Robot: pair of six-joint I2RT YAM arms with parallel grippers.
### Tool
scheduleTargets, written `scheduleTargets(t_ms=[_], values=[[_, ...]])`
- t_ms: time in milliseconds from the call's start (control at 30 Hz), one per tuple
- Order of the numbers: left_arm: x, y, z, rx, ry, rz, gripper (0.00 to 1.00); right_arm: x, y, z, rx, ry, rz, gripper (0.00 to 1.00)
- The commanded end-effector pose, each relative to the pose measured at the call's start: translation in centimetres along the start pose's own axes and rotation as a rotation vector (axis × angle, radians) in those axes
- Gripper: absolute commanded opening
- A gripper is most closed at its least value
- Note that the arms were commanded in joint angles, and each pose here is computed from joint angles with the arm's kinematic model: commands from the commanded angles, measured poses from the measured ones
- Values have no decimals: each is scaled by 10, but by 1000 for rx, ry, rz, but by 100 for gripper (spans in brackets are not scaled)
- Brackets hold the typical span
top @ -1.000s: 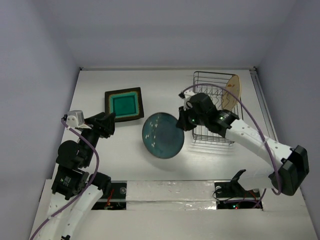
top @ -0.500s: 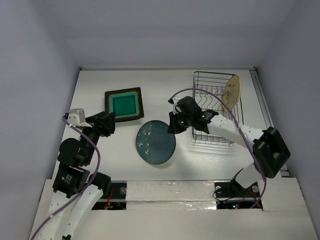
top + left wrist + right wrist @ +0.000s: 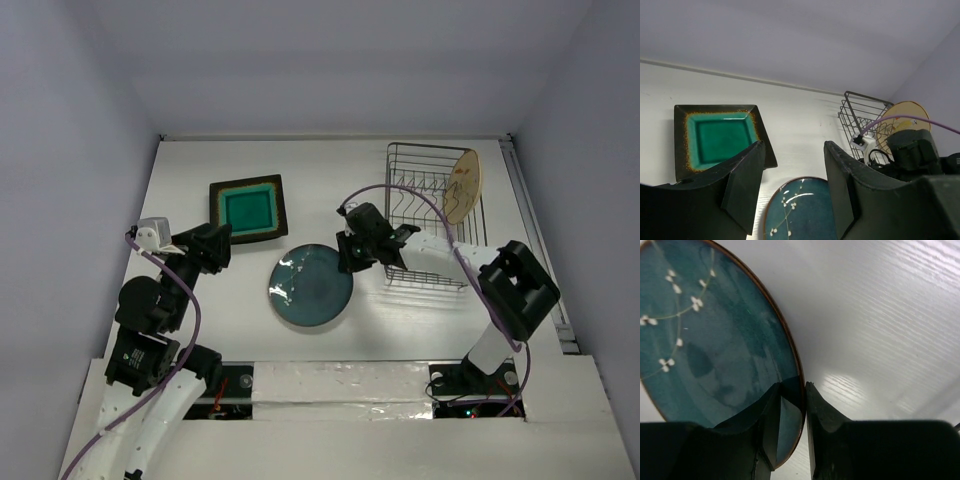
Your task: Unload the plates from the dish rack
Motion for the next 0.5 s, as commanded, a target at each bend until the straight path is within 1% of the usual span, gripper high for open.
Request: scheduleTargets(t_ms=[0,67,167,200,267,300,367,400,467], values=[[7,2,-3,-23,1,-41,48,-8,9,-14,-100,-17,6,29],[7,1,-3,-24,1,-40,48,-12,10,-15,-104,-16,21,28],[8,-1,-3,-27,0,-47,48,-11,6,-14,-101,-8,4,28],[8,-1,-4,-28,-2,-50,48,-10,4,-14,-98,-2,-5,30],[9,-1,-4,-30,-2,-52,48,-4,-3,-8,-89,-5,-33,39],[9,-2,-4,-31,-2,-52,48,-3,-7,-5,-83,-10,-38,46],[9,-2,-4,-35,-2,-52,48,6,-16,-3,-92,-5,-77,54],[9,-2,-4,-36,-2,-55,48,9,-20,1,-88,-12,-87,61],[10,-4,-5,-39,-3,-61,48,15,-25,2,-102,-14,-99,65]])
Point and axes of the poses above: each gripper's point midway between its finger pads, its own y axis out along the fingers, its own z axis along the line the jaws close on, x = y × z, the point moved 8 cm from there along -y, back along the fingers, and after that the axes turned 3 degrees about -y, right-handed, at the moved point
